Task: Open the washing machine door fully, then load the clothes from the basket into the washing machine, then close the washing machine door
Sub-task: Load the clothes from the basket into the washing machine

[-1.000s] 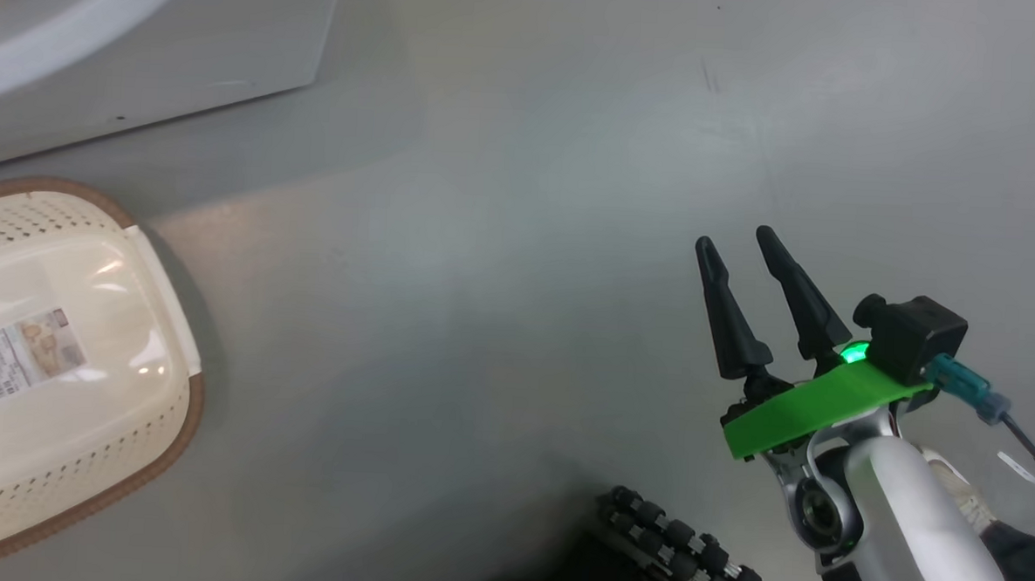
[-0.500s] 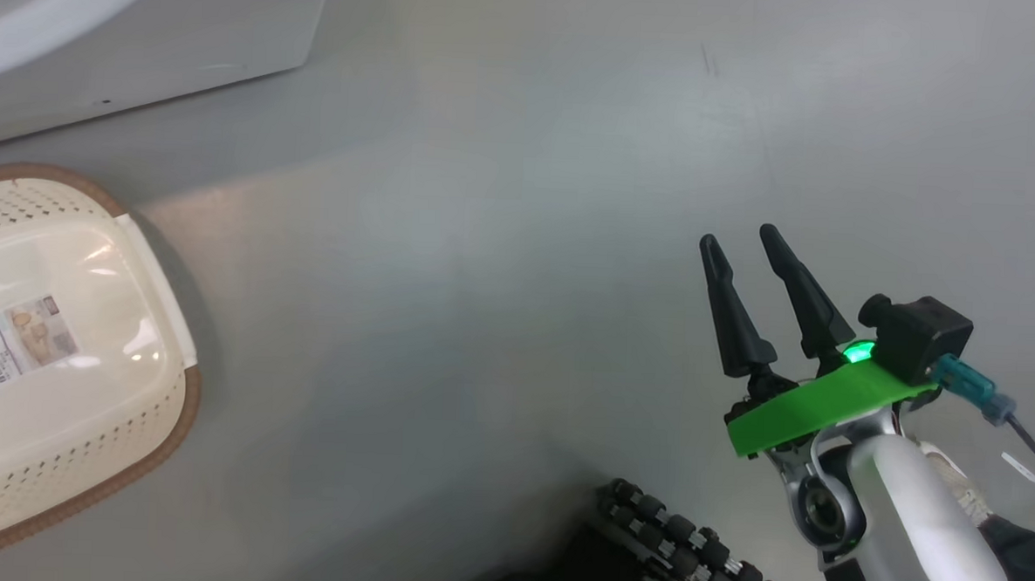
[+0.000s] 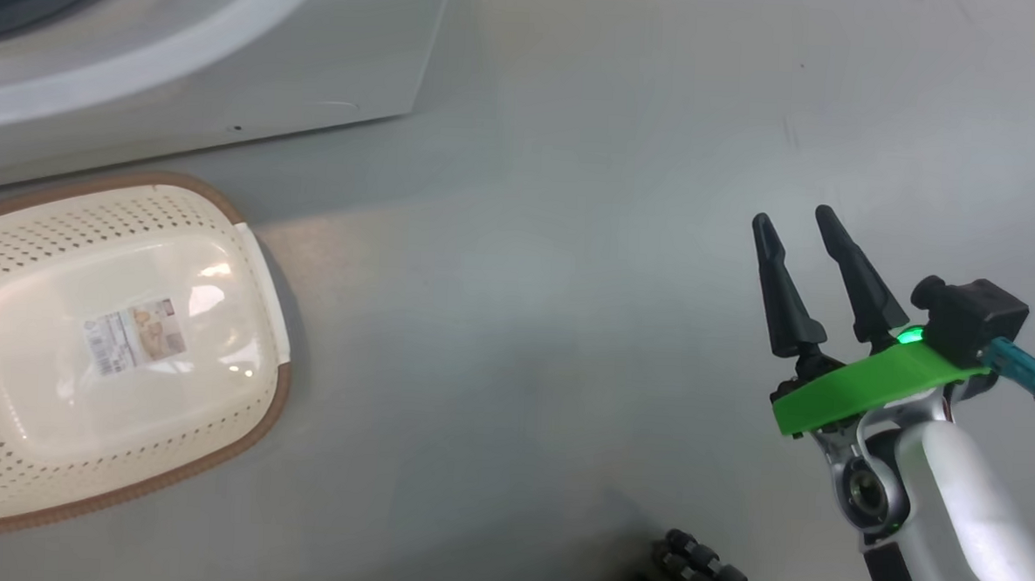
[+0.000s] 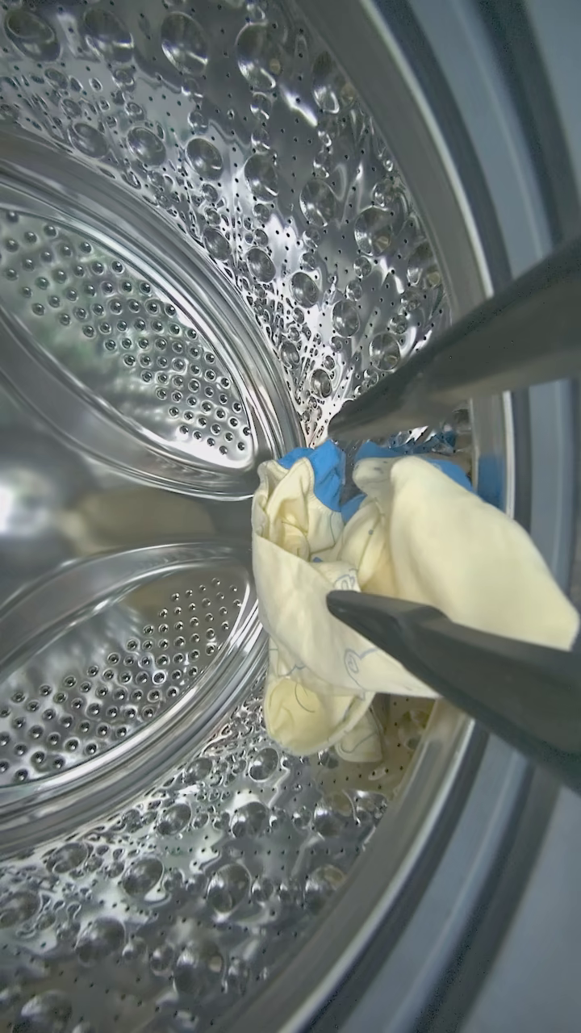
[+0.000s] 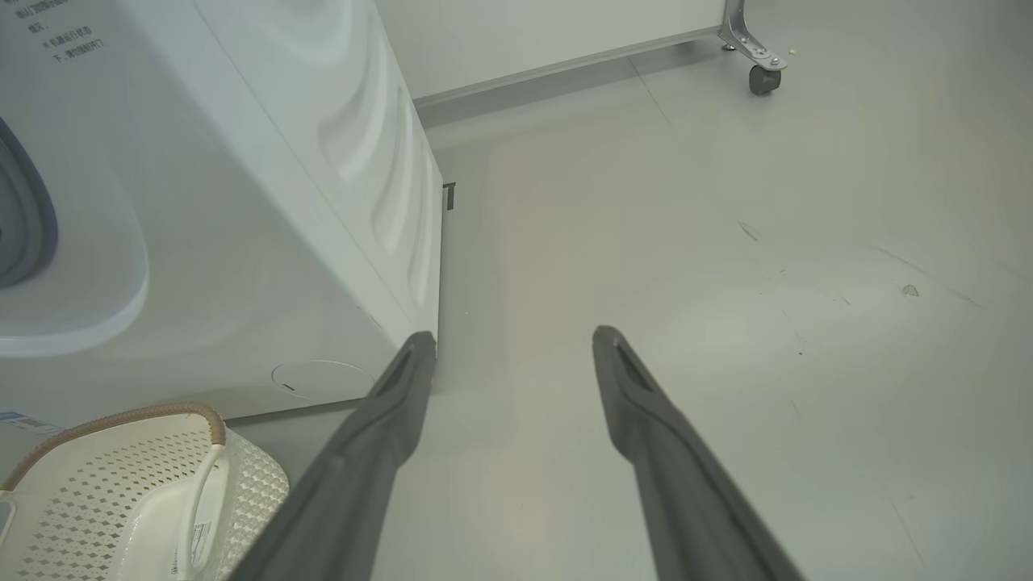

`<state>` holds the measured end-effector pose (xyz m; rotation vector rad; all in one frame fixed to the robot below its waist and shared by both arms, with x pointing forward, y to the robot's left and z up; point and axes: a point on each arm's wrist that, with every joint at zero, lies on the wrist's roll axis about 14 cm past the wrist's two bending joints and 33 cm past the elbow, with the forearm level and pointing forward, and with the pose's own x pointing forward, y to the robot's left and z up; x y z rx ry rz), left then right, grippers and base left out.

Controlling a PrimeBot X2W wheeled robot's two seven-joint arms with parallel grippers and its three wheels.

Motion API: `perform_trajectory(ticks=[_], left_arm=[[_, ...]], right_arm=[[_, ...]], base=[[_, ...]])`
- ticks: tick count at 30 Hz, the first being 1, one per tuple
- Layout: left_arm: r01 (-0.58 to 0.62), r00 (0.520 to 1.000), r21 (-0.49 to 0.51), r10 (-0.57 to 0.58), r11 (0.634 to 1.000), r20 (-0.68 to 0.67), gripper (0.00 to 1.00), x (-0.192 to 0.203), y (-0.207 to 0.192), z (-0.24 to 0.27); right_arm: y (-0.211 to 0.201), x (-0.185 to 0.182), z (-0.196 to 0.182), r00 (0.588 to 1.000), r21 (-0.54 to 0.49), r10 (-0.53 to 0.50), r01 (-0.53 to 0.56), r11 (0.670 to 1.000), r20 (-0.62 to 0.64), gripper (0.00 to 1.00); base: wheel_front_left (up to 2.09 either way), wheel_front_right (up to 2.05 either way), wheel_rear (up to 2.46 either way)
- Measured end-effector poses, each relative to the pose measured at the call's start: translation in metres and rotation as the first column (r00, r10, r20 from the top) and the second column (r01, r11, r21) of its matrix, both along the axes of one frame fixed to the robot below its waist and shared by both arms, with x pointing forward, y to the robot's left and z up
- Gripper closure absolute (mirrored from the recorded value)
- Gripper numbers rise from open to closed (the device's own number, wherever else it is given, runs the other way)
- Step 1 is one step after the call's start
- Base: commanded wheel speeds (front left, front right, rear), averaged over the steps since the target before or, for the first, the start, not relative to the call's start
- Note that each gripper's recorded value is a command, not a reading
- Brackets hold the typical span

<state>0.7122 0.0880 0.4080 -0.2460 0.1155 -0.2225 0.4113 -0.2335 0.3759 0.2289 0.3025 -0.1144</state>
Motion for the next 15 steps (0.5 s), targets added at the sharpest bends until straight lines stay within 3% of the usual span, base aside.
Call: perform_trajectory(ticks=[15], left_arm=[[-0.037, 0.999, 0.064, 0.036, 0.997, 0.01, 0.0, -0.093, 0.02, 0.024]], right_arm=[[0.014, 0.006, 0.035, 0.995, 0.004, 0.067, -0.067, 0.998, 0.069, 0.0]], base=[[0.0, 0.0, 0.0]])
